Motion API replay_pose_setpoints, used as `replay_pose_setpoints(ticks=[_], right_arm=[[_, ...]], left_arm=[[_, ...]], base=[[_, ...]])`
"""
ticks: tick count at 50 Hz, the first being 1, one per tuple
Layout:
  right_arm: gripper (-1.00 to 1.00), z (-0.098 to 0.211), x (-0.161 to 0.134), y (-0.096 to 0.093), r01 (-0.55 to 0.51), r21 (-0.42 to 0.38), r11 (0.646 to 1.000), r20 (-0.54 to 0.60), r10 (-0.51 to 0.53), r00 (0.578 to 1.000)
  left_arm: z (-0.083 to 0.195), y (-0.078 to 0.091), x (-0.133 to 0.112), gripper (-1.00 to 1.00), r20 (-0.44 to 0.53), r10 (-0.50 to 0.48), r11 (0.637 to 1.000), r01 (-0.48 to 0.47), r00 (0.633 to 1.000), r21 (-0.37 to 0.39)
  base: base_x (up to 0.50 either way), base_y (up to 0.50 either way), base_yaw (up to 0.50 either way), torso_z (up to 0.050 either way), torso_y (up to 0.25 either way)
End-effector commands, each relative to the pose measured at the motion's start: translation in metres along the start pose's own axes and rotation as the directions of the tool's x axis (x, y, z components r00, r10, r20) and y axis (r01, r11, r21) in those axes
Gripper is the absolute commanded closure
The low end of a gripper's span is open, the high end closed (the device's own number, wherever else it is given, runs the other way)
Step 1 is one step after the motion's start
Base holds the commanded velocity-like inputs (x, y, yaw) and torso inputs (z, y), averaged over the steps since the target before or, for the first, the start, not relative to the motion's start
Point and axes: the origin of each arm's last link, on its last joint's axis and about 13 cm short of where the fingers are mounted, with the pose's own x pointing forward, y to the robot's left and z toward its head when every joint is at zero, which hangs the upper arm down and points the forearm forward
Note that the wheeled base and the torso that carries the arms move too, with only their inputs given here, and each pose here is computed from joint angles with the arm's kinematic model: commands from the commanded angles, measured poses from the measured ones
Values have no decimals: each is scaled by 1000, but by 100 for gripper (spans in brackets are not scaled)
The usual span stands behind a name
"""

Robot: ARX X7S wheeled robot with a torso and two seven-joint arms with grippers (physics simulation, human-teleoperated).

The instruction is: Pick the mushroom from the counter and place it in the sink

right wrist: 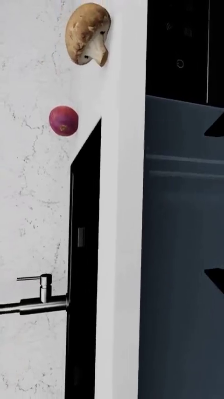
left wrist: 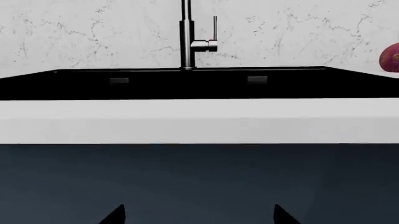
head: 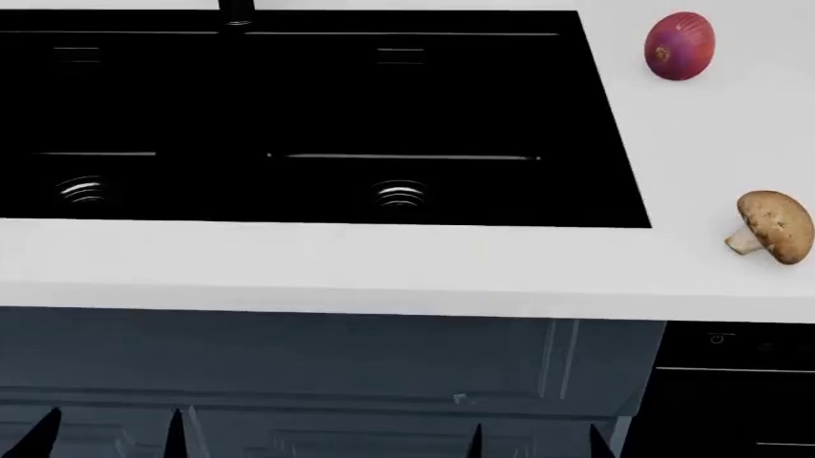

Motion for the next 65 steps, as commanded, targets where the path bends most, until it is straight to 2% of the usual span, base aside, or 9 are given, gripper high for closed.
replay_pose_setpoints(ticks=[1, 12, 19, 21, 30, 45, 55, 56, 65], right_arm=[[-100, 26, -4, 0, -13, -23, 1000, 67, 14, 998], [-100, 44, -2, -1, -6, -43, 999, 95, 10, 995], [-100, 54, 2, -4, 27, -13, 1000, 95, -26, 995], [-100, 57, 1, -3, 3, 6, 1000, 110, -3, 994], [-100, 71, 4, -8, 105, -40, 994, 85, -101, 991], [-100, 99, 8, -19, 134, -111, 985, 60, -128, 990], [-100, 126, 7, -29, 137, -139, 981, 59, -130, 990], [-100, 141, 7, -35, 111, -131, 985, 104, -97, 990], [-100, 150, 8, -36, 112, -131, 985, 144, -93, 985]], left_arm=[[24, 1, -3, -100, 57, 5, 999, -7, 998, 34], [29, 1, 0, -100, 51, 22, 999, -24, 998, 34], [31, 2, 3, -100, 46, 30, 997, -34, 998, 72], [33, 3, 5, -100, 48, 33, 997, -36, 998, 74], [47, 12, 14, -100, 49, 48, 993, -54, 998, 106], [69, 21, 27, -100, 31, 43, 993, -46, 999, 105], [94, 29, 34, -100, 59, 44, 990, -51, 997, 131], [106, 32, 34, -100, 165, 22, 986, -48, 986, 157], [113, 32, 36, -100, 200, 10, 984, -45, 980, 172]], base=[[0, 0, 0, 0, 0], [0, 0, 0, 0, 0], [0, 0, 0, 0, 0], [0, 0, 0, 0, 0], [0, 0, 0, 0, 0], [0, 0, 0, 0, 0], [0, 0, 0, 0, 0], [0, 0, 0, 0, 0], [0, 0, 0, 0, 0]])
